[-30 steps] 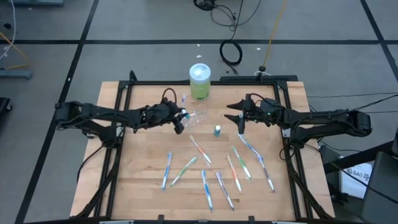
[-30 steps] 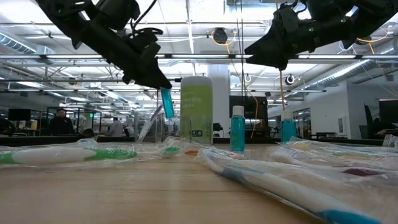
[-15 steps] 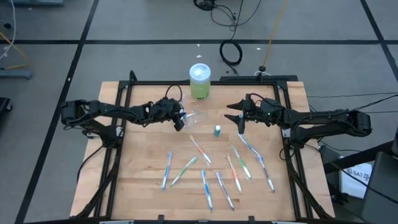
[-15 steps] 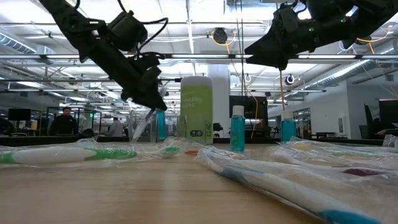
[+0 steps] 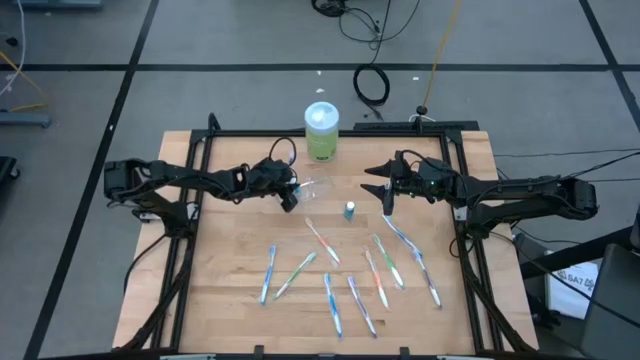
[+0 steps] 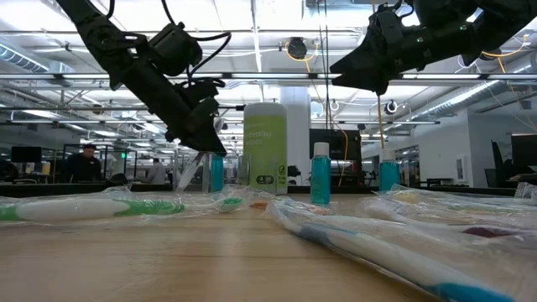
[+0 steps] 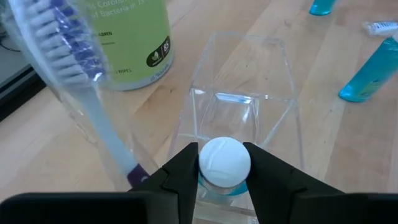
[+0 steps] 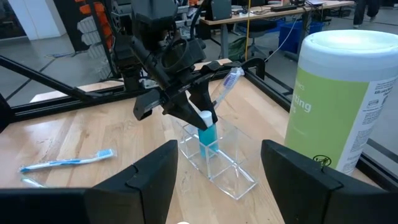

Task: Pick & Place toothbrushing station
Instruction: Put the bottom left mouthwash into the transparent organizer, then put the top blue toothbrush into the transparent organizer

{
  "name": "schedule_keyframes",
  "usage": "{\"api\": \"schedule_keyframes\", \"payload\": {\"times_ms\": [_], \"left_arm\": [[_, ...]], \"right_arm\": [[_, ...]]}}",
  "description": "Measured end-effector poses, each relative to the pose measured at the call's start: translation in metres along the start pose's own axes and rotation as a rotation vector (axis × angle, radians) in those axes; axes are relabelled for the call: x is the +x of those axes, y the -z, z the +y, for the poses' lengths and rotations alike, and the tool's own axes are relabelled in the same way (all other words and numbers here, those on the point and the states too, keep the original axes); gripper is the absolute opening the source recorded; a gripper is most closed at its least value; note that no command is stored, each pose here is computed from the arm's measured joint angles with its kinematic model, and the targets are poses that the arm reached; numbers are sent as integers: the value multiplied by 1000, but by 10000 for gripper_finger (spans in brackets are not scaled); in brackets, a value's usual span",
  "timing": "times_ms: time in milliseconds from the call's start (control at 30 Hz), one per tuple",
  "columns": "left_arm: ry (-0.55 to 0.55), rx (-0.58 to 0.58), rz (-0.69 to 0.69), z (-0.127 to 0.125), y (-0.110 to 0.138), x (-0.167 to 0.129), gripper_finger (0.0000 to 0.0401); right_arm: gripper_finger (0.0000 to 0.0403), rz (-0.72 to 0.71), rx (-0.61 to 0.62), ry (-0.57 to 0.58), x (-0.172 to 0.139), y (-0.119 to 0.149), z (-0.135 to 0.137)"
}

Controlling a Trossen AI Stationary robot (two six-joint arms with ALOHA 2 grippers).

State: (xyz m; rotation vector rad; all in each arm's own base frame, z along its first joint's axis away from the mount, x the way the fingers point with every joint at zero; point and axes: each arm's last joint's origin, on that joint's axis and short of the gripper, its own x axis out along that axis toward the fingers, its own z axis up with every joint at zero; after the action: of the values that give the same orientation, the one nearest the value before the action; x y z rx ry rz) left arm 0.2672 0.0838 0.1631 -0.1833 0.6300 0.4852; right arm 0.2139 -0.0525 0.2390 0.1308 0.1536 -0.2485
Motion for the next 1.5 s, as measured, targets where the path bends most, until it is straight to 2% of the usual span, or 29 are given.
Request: {"api": "schedule_keyframes", "payload": {"times_ms": [333,600,700,800,933,1067,1333,1500], "left_arm": [[7,-1,-7,-1,-2,-6,196],[35,36,-114,-3,-20,-39,229],[65,73,-164,-6,-27,-57,227],[147,100,-215,-12,-32,-76,221],[223,115,-222,-18,-31,-100,212],[253,78,-162,-21,-22,-119,203],[253,78,-43,-34,-4,-132,187],[262,101,-42,-43,0,-136,187]], "right_arm": [[224,0,0,0,0,0,0],[224,5,0,0,0,1,0],[224,10,1,0,0,1,0],[224,10,16,-2,0,1,0],[224,26,28,-22,2,4,5],[224,42,22,-55,7,8,13],[224,53,57,-150,10,14,36],[224,65,87,-169,7,18,56]]}}
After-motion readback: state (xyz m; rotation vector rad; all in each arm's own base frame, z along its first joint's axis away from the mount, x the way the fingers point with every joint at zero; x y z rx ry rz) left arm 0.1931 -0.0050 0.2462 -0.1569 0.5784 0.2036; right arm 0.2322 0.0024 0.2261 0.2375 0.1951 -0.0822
